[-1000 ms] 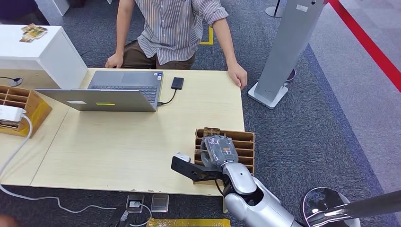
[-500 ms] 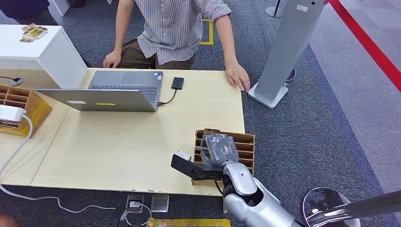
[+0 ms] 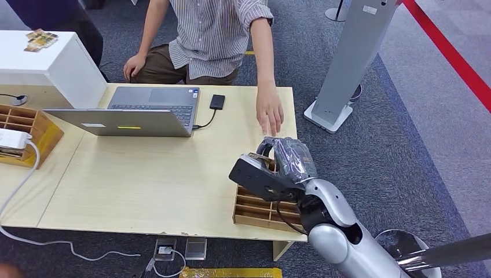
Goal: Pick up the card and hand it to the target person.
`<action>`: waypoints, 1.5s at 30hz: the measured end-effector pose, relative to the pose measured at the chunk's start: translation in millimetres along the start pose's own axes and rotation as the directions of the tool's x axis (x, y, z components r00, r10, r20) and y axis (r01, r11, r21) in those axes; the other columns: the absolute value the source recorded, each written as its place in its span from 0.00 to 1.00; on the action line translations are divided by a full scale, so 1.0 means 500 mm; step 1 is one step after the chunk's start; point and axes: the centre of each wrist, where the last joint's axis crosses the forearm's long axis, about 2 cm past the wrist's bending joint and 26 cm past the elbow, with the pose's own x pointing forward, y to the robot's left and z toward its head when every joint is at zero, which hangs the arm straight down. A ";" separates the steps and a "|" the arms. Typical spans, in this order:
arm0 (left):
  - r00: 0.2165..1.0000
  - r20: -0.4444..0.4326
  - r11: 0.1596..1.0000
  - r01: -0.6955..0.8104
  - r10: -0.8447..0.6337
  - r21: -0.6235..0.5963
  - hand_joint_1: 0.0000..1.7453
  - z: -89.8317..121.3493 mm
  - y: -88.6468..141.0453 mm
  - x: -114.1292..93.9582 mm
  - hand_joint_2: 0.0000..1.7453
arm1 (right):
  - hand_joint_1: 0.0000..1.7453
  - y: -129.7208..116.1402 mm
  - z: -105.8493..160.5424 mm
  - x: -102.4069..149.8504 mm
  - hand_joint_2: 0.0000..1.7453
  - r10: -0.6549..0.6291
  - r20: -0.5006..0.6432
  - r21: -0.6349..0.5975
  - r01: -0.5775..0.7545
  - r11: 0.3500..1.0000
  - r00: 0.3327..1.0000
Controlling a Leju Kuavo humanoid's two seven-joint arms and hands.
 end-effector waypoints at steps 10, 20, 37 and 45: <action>1.000 0.009 1.000 0.003 -0.003 -0.018 0.00 -0.004 -0.002 0.011 1.00 | 1.00 -0.016 -0.010 0.008 1.00 -0.070 0.270 -0.145 0.112 0.983 0.960; 1.000 0.025 0.999 0.006 -0.006 -0.039 0.00 -0.009 -0.009 0.023 1.00 | 1.00 0.027 -0.061 -0.022 1.00 -0.055 0.344 -0.319 0.172 0.932 0.937; 0.999 0.040 0.999 0.013 -0.011 -0.039 0.00 -0.006 -0.009 0.015 0.75 | 0.75 0.057 -0.074 -0.043 1.00 -0.085 0.288 -0.310 0.176 0.934 0.954; 0.999 0.035 0.999 0.012 -0.011 -0.040 0.00 -0.003 -0.009 0.007 0.00 | 0.00 0.068 -0.073 -0.050 1.00 -0.102 0.270 -0.300 0.184 0.936 0.957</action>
